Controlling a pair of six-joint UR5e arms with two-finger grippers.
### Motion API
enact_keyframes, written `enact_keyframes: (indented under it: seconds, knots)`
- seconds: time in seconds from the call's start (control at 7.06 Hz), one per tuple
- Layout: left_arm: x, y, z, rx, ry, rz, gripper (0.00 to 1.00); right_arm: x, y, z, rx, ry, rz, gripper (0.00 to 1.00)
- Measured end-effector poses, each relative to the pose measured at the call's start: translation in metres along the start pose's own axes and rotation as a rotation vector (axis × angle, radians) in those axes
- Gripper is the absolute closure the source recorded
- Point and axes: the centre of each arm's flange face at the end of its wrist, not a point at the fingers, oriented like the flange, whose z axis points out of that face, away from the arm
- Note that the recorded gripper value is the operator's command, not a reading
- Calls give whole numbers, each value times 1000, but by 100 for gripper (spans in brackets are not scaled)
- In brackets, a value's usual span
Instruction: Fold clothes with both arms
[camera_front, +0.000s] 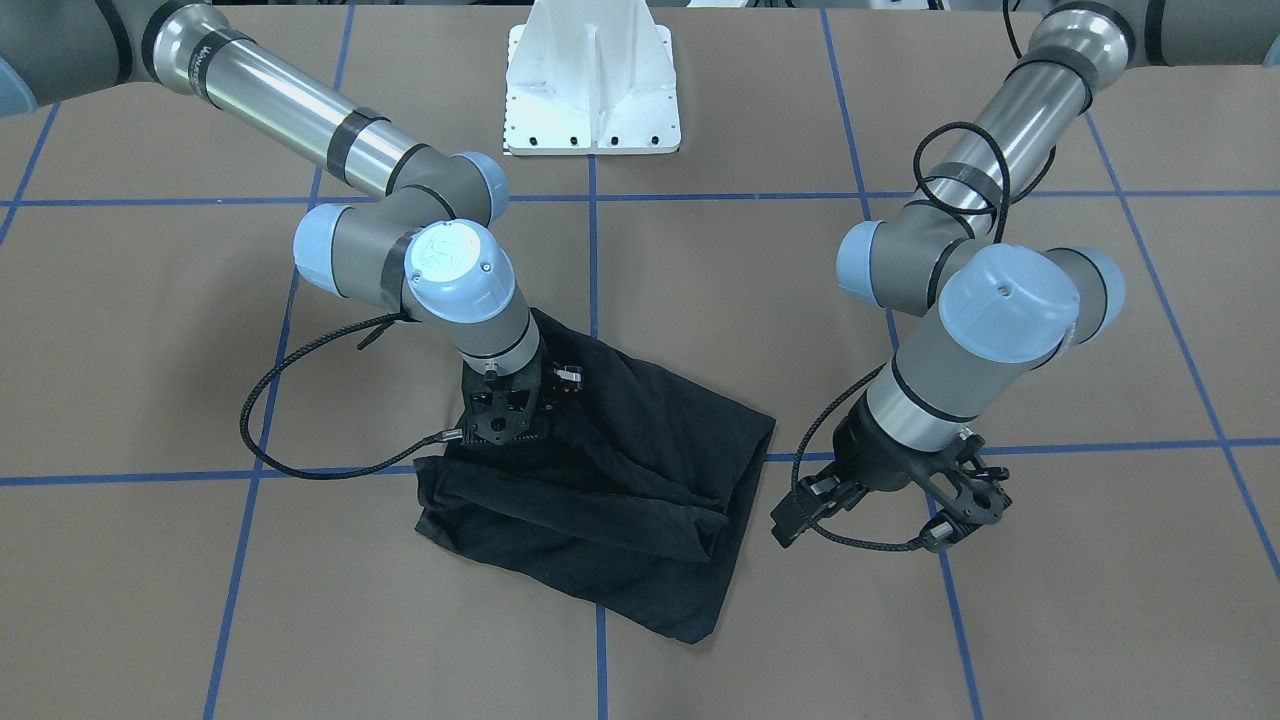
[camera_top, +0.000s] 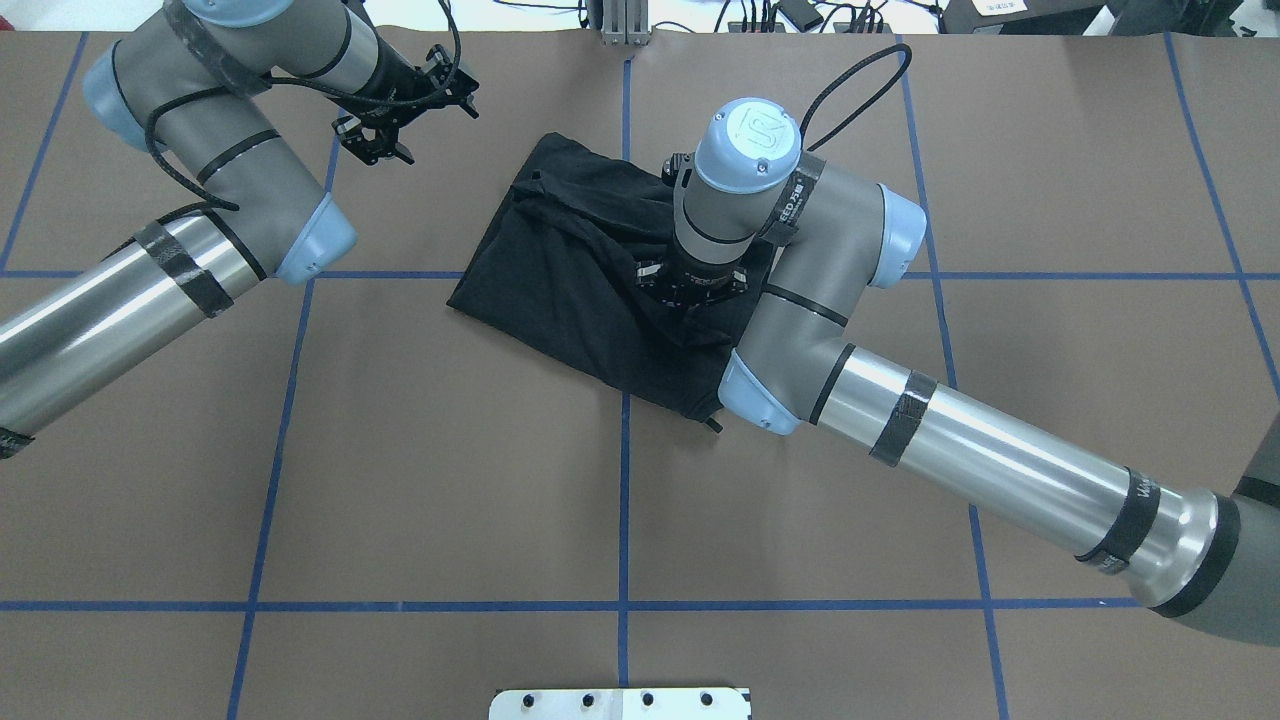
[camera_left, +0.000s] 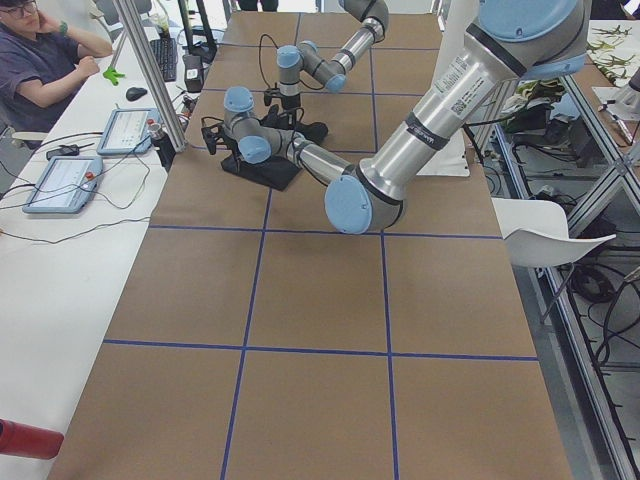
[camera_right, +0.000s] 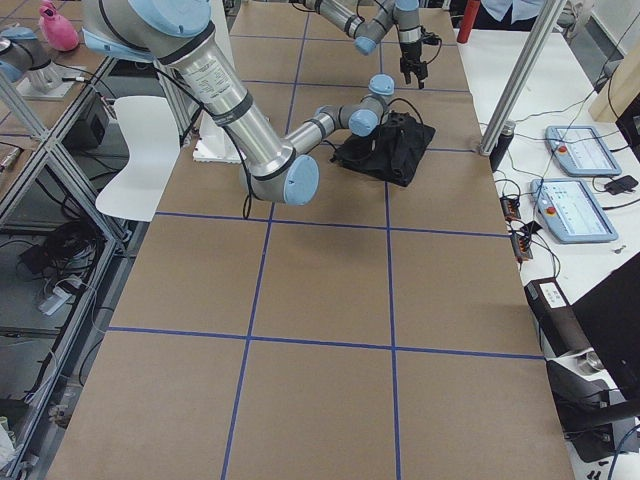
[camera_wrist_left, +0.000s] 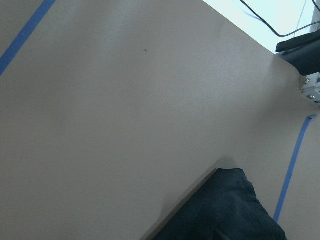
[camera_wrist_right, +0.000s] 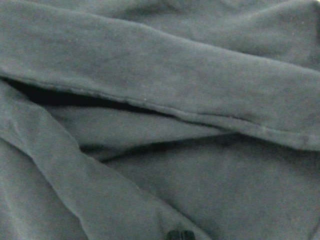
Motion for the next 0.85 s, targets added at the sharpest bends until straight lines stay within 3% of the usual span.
enact_keyframes:
  seconds: [0.85]
  knots:
    - [0,0,0,0,-1,-4,0,6,-39,-52,47,-47,17,100]
